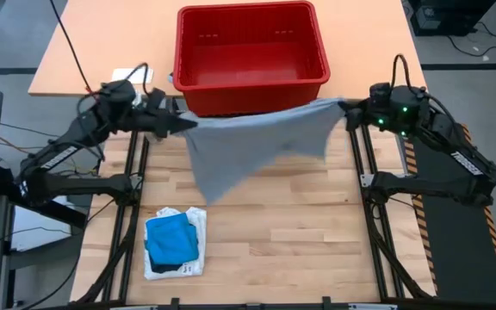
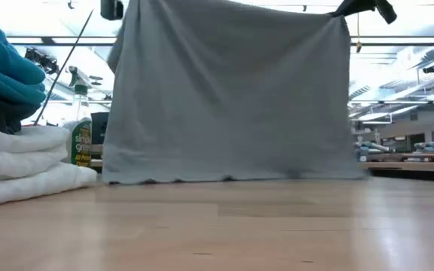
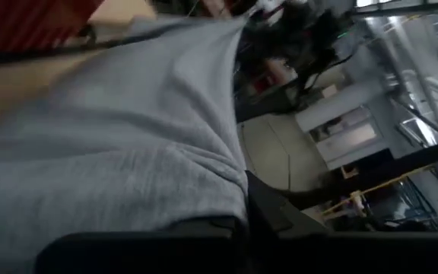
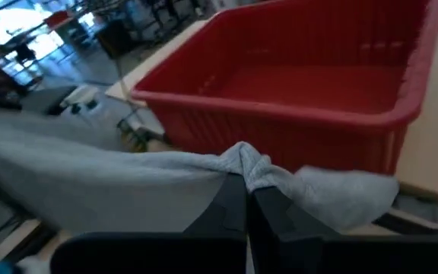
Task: Fold laundry
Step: Fold the grey shirt on the table
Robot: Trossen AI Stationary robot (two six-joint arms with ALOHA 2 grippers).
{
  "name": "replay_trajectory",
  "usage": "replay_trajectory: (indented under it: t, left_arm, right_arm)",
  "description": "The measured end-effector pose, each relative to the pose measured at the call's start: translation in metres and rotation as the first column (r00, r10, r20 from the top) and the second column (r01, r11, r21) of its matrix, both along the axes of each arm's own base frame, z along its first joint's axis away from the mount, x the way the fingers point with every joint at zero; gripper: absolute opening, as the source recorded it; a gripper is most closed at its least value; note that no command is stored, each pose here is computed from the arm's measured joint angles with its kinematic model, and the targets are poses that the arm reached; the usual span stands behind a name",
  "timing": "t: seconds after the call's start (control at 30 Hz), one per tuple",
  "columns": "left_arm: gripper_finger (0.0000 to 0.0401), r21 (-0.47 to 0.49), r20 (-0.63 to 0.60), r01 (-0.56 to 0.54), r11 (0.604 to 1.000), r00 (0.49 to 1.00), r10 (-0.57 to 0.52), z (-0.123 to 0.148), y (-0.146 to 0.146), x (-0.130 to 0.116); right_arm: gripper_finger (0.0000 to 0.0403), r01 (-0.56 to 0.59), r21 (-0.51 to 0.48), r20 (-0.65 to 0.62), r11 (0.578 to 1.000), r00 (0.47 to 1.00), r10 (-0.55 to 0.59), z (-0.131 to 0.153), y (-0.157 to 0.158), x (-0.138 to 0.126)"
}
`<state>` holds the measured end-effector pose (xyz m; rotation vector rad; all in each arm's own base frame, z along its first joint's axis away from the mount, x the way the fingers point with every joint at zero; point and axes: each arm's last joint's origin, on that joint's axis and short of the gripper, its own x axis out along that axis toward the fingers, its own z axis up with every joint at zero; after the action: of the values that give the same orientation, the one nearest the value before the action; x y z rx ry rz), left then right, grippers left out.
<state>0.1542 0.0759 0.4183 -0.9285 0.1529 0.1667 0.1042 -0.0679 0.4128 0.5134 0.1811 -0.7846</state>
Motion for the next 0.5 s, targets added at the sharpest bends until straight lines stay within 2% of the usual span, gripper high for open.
replay_trajectory:
  t: [0.13, 0.27, 0.37, 0.43, 0.5]
  left_arm:
    - [0.0009, 0.0, -0.025, 0.045, 0.999, 0.999, -0.045, 0.006, -0.01, -0.002]
    - [0.0009, -0.085, -0.213, 0.117, 0.99, 0.968, -0.133, -0.018, -0.025, 0.005]
    - [0.0009, -0.164, -0.368, 0.135, 0.977, 0.911, -0.187, -0.045, -0.042, 0.012]
    - [0.0009, -0.223, -0.466, 0.135, 0.965, 0.855, -0.227, -0.07, -0.053, 0.02]
    - [0.0009, -0.272, -0.513, 0.138, 0.952, 0.816, -0.265, -0.095, -0.064, 0.029]
  right_arm:
    - [0.0002, -0.044, 0.119, -0.055, 0.992, 0.997, 0.05, -0.01, 0.008, -0.008]
    - [0.0002, -0.035, 0.277, -0.183, 0.96, 0.979, 0.088, -0.027, 0.019, -0.021]
    - [0.0002, -0.062, 0.444, -0.245, 0.894, 0.951, 0.188, -0.039, 0.029, -0.03]
    - [0.0002, -0.09, 0.558, -0.247, 0.825, 0.931, 0.268, -0.048, 0.035, -0.033]
    - [0.0002, -0.113, 0.642, -0.232, 0.758, 0.914, 0.333, -0.06, 0.04, -0.033]
